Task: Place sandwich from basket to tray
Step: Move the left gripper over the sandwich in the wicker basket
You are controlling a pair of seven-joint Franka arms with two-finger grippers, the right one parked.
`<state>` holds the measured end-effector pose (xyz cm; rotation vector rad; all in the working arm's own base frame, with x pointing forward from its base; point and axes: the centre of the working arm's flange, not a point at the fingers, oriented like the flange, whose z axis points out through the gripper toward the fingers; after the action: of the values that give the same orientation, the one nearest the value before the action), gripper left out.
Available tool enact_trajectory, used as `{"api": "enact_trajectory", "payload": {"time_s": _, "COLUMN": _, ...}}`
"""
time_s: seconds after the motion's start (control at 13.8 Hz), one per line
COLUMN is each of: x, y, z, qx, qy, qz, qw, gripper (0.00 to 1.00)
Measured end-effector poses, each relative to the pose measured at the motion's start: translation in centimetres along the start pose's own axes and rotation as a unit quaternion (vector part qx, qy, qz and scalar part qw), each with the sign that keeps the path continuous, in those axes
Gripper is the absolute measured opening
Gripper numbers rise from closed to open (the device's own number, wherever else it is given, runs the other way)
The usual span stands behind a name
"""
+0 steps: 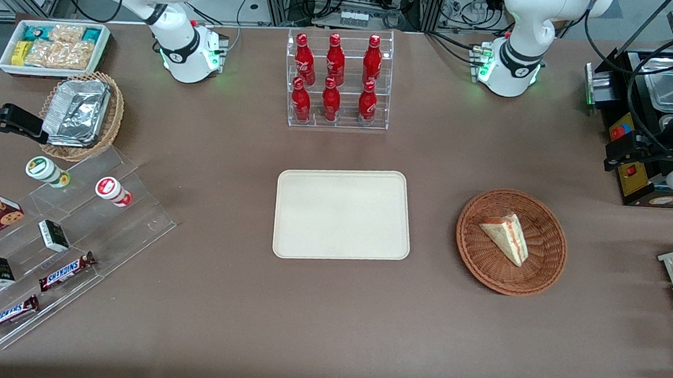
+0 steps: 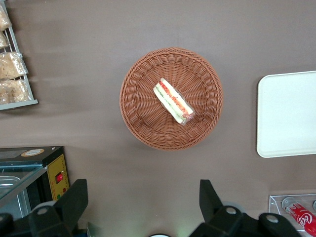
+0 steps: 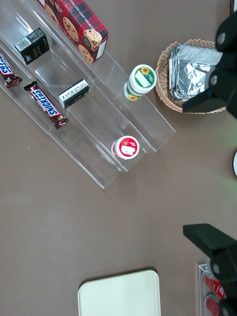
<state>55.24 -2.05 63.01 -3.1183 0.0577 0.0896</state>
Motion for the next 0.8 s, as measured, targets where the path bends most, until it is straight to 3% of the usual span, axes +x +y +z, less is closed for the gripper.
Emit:
{"api": "enact_trajectory", "payload": {"time_s": 0.44, "x": 0.4, "y": -0.8, "z": 0.8, "qx": -0.003, "qy": -0.008, "qz": -0.012, "qw": 0.9999, "gripper": 1.00}}
{"api": "enact_trajectory", "payload": {"time_s": 0.58, "x": 1.3, "y": -0.4, "z": 3.1, "qx": -0.003, "qy": -0.020, "qz": -0.023, "qw": 0.9995, "gripper": 1.00}}
{"api": "enact_trajectory", "payload": {"time_s": 0.8, "x": 2.8, "y": 0.9, "z": 8.7, "qx": -0.001, "qy": -0.013, "qz": -0.068, "qw": 0.9976, "gripper": 1.00}}
